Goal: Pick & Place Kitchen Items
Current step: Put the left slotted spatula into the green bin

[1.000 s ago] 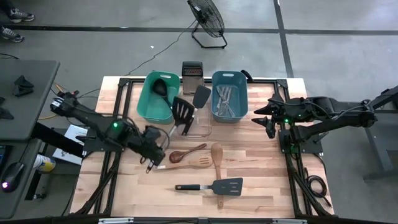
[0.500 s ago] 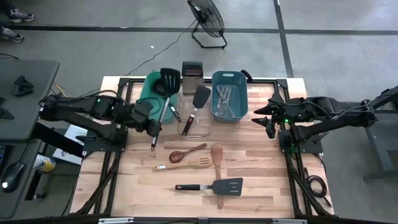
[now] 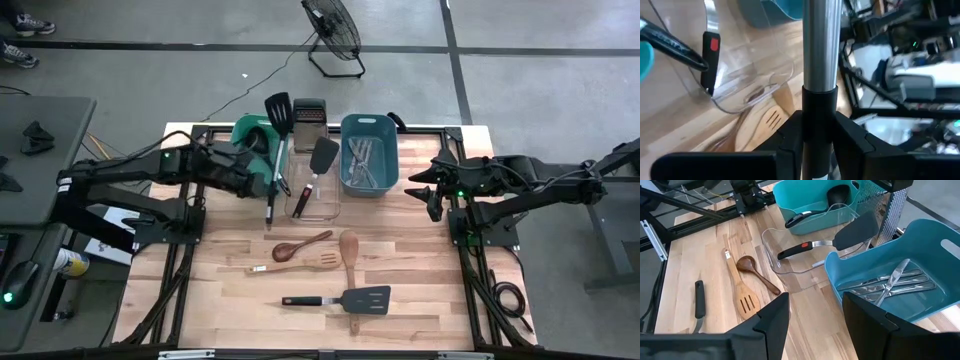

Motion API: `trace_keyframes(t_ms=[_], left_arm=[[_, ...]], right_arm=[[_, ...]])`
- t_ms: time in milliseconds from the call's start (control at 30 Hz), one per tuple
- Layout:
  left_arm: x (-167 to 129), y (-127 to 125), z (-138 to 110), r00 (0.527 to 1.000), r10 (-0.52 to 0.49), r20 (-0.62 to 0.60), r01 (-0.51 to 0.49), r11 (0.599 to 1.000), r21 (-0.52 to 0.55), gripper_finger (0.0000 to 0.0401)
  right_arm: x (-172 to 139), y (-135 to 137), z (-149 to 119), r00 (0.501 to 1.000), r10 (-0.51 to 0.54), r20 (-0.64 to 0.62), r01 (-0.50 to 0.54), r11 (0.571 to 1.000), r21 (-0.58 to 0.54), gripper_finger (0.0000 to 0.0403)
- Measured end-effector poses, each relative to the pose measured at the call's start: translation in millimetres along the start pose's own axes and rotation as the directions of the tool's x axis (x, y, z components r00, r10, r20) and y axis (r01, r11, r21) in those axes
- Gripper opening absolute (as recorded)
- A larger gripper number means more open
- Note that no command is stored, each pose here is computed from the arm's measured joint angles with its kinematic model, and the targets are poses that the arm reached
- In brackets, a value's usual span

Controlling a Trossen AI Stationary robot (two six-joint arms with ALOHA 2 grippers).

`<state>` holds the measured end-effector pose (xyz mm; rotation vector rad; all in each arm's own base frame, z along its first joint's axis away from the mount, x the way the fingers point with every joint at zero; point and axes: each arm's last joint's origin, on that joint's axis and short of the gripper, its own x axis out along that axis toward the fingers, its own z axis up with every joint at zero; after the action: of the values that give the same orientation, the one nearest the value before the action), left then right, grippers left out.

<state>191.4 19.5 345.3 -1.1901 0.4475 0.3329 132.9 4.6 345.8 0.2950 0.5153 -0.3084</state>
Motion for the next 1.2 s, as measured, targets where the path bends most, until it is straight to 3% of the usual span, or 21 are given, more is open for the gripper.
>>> trace_keyframes(t_ms=[100, 200, 467, 733, 933, 1200], left_arm=[[13, 15, -6, 0.998, -0.055, 0.019, 0.056, 0.997, -0.048, 0.0075], [17, 26, -8, 0.98, -0.156, 0.124, 0.166, 0.983, -0.077, 0.0075], [24, 54, -13, 0.851, -0.314, 0.42, 0.406, 0.902, -0.149, 0.0075], [35, 77, -19, 0.772, -0.363, 0.522, 0.503, 0.851, -0.151, 0.0074], [45, 100, -30, 0.854, -0.296, 0.427, 0.44, 0.85, -0.29, 0.0074], [41, 111, -36, 0.901, -0.232, 0.366, 0.38, 0.829, -0.41, 0.0074]], right_arm=[[0, 0, 0, 1.0, 0.0, 0.001, 0.0, 1.0, 0.001, 0.0176], [0, 0, 0, 1.0, 0.0, 0.001, 0.0, 1.0, 0.0, 0.0176], [0, 0, 0, 1.0, -0.001, 0.002, 0.001, 1.0, 0.0, 0.0176], [0, -2, 1, 0.996, -0.082, 0.041, 0.081, 0.996, 0.026, 0.0176], [-1, -4, 5, 0.984, -0.148, 0.096, 0.139, 0.986, 0.088, 0.0176], [0, -3, 7, 0.979, -0.167, 0.121, 0.145, 0.974, 0.174, 0.0176]])
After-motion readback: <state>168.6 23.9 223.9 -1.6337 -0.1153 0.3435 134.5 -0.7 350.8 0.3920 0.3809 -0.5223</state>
